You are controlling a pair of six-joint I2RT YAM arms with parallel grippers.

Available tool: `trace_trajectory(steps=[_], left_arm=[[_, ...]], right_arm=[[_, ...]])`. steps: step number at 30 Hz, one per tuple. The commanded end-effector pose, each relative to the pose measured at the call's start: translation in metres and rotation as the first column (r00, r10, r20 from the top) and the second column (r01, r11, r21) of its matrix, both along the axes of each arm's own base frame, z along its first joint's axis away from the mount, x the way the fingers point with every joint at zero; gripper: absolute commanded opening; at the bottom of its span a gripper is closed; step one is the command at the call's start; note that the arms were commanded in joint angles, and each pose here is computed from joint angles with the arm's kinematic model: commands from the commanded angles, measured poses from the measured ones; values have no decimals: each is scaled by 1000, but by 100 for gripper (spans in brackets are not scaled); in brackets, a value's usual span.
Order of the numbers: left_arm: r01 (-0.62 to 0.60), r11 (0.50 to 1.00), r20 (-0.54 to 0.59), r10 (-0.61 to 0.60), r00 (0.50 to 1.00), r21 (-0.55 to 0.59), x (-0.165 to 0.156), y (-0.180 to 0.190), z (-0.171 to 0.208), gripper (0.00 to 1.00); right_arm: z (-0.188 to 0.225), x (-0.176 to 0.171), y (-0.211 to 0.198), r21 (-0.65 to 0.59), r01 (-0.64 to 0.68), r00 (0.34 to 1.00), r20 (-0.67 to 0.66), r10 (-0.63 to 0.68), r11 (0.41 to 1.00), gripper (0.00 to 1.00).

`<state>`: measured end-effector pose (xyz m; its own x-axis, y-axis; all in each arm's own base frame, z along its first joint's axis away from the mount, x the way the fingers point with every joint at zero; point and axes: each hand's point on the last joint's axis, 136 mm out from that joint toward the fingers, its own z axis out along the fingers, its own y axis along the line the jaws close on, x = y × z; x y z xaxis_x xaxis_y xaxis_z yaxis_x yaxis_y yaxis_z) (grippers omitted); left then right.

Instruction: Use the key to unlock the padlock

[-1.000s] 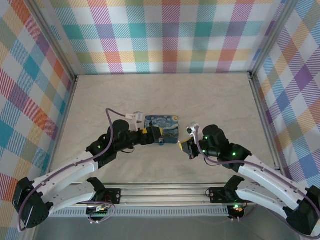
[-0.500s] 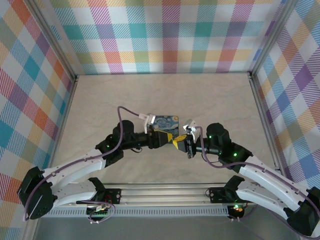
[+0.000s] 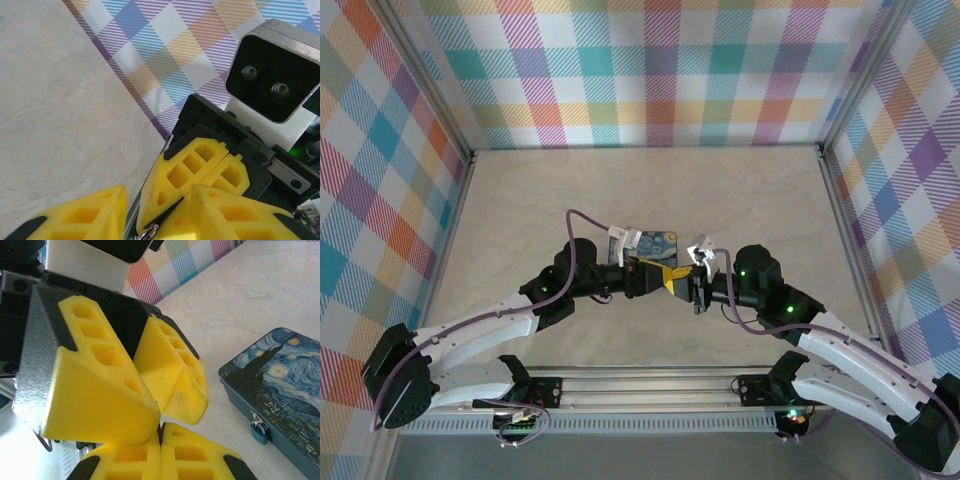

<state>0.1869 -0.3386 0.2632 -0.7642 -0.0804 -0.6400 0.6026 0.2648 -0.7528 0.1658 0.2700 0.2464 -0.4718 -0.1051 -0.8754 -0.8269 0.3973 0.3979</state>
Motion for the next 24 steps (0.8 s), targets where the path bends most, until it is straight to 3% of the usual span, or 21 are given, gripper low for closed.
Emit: trace_trajectory(steps=[1, 8, 10, 18, 24], left_arm=[[29, 999, 53, -27, 998, -37, -5, -5, 19, 33], [19, 999, 53, -17, 998, -30, -3, -5, 19, 7], [13, 1000, 54, -12, 998, -27, -3, -5, 20, 0], [-8, 1000, 80, 9, 997, -9, -2, 1, 27, 0], [1, 1000, 89, 0, 996, -12, -5, 2, 32, 0]], right_arm=[[9, -3, 2, 55, -11, 1000, 8, 10, 998, 0], [12, 0, 1, 91, 20, 1000, -12, -19, 996, 0], [10, 0, 1, 92, 27, 999, -24, -24, 995, 6], [9, -7, -9, 84, 35, 998, -46, -31, 996, 42], [18, -14, -10, 131, 9, 998, -61, -1, 991, 52]])
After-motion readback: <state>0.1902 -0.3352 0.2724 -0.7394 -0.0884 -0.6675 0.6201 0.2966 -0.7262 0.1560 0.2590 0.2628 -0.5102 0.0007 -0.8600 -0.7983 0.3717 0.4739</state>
